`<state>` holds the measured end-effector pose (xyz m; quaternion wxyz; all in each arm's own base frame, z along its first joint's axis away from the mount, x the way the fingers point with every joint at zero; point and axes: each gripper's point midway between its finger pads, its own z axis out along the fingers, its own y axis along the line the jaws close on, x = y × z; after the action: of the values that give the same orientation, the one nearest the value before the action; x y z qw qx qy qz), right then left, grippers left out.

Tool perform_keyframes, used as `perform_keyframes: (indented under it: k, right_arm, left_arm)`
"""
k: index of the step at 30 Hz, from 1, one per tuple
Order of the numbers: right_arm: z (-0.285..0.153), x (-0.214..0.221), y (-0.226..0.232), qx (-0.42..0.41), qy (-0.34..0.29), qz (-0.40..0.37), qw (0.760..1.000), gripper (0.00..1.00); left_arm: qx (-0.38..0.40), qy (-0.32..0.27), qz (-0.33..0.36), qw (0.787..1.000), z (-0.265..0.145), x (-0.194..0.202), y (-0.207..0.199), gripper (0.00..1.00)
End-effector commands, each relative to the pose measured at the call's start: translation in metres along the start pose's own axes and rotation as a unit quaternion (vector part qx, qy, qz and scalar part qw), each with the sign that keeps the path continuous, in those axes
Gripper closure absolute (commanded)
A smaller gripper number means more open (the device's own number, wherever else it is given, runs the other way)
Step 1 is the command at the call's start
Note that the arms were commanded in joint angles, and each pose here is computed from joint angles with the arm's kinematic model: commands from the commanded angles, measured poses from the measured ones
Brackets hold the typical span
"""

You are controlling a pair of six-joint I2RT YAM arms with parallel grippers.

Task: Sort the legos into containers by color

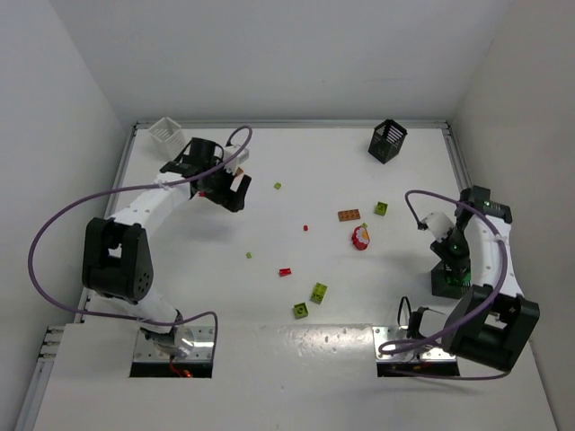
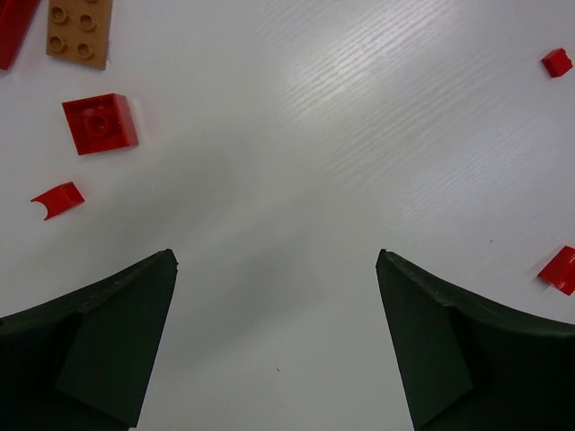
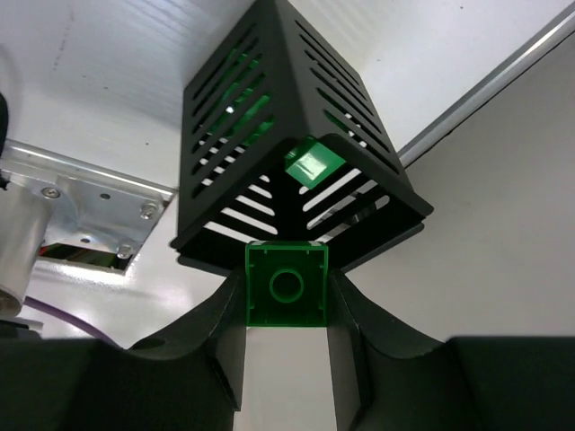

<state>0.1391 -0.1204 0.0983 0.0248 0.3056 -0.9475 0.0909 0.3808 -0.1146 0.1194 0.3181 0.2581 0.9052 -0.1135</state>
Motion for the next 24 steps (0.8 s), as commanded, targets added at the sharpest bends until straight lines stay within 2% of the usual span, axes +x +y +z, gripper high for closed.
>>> perform_keyframes:
  k: [1,3,6,10,13,19,24]
  right_arm:
    - [-0.010,-0.003,-0.026,0.038,-0.014,0.004,0.999,0.82]
    - [-0.010,-0.003,-0.029,0.037,-0.013,0.009,0.999,0.73]
    - [-0.009,-0.003,-0.031,0.030,-0.013,0.014,0.999,0.66]
    - [-0.010,-0.003,-0.028,0.021,-0.018,0.012,1.000,0.61]
    - [-0.010,0.000,-0.023,0.008,-0.017,0.015,1.000,0.52]
    - [-0.015,-0.002,-0.022,0.004,-0.031,0.015,0.999,0.47]
    - [-0.050,-0.027,-0.034,0.028,-0.119,0.055,0.991,0.47]
  left_arm:
    - [0.004,-0.024,0.036,0.999,-0.014,-0.012,-0.014,0.00]
    - [0.005,-0.019,0.040,0.999,-0.012,-0.009,-0.014,0.00]
    - [0.013,-0.015,0.057,0.998,-0.011,-0.008,-0.022,0.00]
    - [0.016,-0.007,0.073,0.997,-0.009,-0.006,-0.032,0.00]
    - [0.019,-0.012,0.083,0.996,-0.010,-0.011,-0.036,0.00]
    - [0.032,-0.008,0.107,0.994,-0.008,-0.010,-0.050,0.00]
    - [0.089,-0.012,0.146,0.985,-0.013,-0.001,-0.091,0.02]
